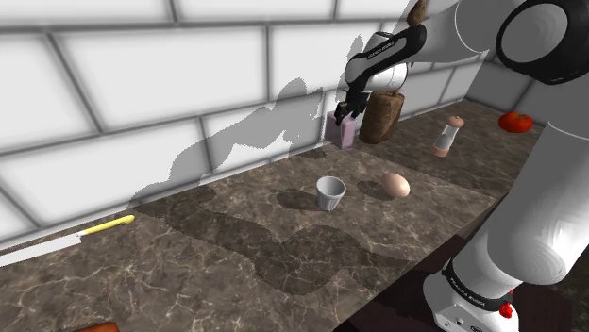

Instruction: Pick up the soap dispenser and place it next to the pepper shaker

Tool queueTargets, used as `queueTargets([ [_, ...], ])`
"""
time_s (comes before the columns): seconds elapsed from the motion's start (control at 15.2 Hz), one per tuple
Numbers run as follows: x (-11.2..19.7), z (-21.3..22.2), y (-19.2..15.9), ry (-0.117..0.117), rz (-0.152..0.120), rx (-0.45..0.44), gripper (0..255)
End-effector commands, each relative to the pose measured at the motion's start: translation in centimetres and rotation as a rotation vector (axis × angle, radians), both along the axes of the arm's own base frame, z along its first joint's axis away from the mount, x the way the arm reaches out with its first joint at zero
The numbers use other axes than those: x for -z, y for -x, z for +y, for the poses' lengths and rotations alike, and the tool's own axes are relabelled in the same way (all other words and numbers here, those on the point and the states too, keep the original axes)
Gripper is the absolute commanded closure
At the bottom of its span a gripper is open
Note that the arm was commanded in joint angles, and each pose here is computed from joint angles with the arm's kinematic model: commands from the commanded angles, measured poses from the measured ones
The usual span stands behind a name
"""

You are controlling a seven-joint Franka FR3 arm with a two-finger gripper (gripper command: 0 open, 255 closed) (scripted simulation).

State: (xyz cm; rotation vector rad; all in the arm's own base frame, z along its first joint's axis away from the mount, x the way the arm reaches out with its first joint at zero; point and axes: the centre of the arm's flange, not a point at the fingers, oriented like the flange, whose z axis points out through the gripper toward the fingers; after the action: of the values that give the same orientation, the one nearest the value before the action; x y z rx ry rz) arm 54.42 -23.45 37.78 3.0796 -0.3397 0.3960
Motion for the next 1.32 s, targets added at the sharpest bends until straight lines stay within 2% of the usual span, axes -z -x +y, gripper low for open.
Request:
queueTargets([
  [0.0, -1.1, 0.0, 0.1, 0.000, 0.000, 0.000, 255],
  [1.25, -11.2, 0.0, 0.1, 0.000, 0.000, 0.000, 255],
])
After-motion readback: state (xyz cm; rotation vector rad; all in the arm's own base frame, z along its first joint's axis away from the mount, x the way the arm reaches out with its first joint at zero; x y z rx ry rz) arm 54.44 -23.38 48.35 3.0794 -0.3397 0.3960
